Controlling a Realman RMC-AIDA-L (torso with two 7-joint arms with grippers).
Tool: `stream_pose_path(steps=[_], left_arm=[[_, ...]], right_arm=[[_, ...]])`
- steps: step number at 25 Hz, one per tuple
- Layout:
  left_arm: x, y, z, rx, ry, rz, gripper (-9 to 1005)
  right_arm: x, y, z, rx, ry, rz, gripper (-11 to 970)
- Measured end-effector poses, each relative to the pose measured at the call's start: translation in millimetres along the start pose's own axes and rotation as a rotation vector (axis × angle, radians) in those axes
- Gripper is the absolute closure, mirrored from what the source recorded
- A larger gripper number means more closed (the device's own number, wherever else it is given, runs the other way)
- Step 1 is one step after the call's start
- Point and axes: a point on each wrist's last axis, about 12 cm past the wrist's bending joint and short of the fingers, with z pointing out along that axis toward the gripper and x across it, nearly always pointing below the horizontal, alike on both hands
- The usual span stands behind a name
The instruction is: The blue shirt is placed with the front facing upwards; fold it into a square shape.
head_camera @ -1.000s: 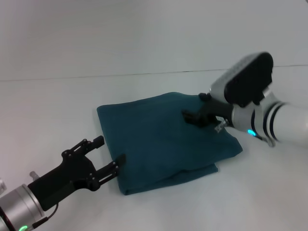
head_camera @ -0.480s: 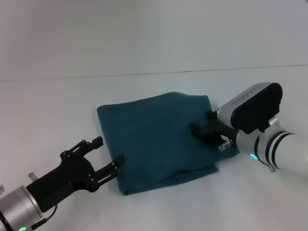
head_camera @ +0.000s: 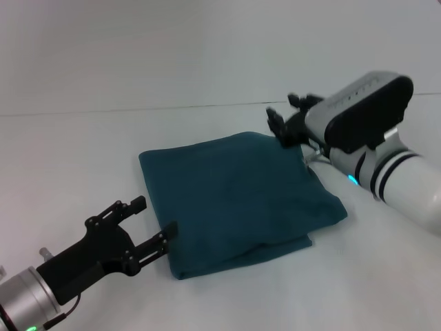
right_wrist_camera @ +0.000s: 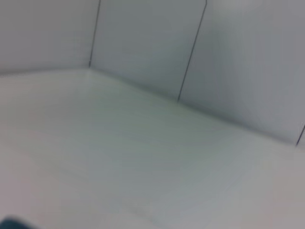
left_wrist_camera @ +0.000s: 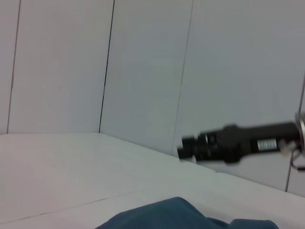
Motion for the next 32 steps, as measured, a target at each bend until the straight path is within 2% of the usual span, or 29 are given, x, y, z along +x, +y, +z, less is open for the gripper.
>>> stream_pose_path(steps=[4, 6, 12, 16, 19, 21, 22, 26, 32], left_arm=[[0.6, -0.4, -0.6, -0.002, 0.001, 0.001, 209], [0.7, 0.2, -1.5, -0.006, 0.000, 0.000, 209], [1.1, 2.0, -3.6, -0.017, 0.000, -0.003, 208], [1.2, 2.5, -4.4, -0.023, -0.002, -0.005, 208], [1.0, 3.1, -5.5, -0.029, -0.007, -0.008, 208], [1.1, 3.0, -5.9, -0.029, -0.008, -0.008, 208], [1.1, 3.0, -6.1, -0.030, -0.008, -0.008, 208], [1.1, 2.9, -6.1, -0.029, -0.008, -0.008, 208], [0.4, 3.2, -5.9, -0.029, -0.009, -0.005, 207]], right_arm=[[-19.1, -2.7, -1.2, 0.025, -0.070, -0.036, 507], [-32.0, -9.7, -2.6, 0.021, -0.097, -0.012, 509], [-77.7, -42.7, -9.9, -0.120, -0.148, 0.095, 514], [-88.4, -73.4, -25.1, -0.248, -0.273, 0.173, 516], [-72.1, -91.2, -33.9, -0.232, -0.375, 0.127, 517], [-50.7, -92.1, -33.9, -0.205, -0.399, 0.100, 517], [-36.0, -89.3, -33.2, -0.196, -0.403, 0.087, 517], [16.0, -72.4, -31.9, -0.187, -0.421, 0.148, 516], [65.1, -44.5, -36.5, -0.216, -0.330, 0.135, 530]])
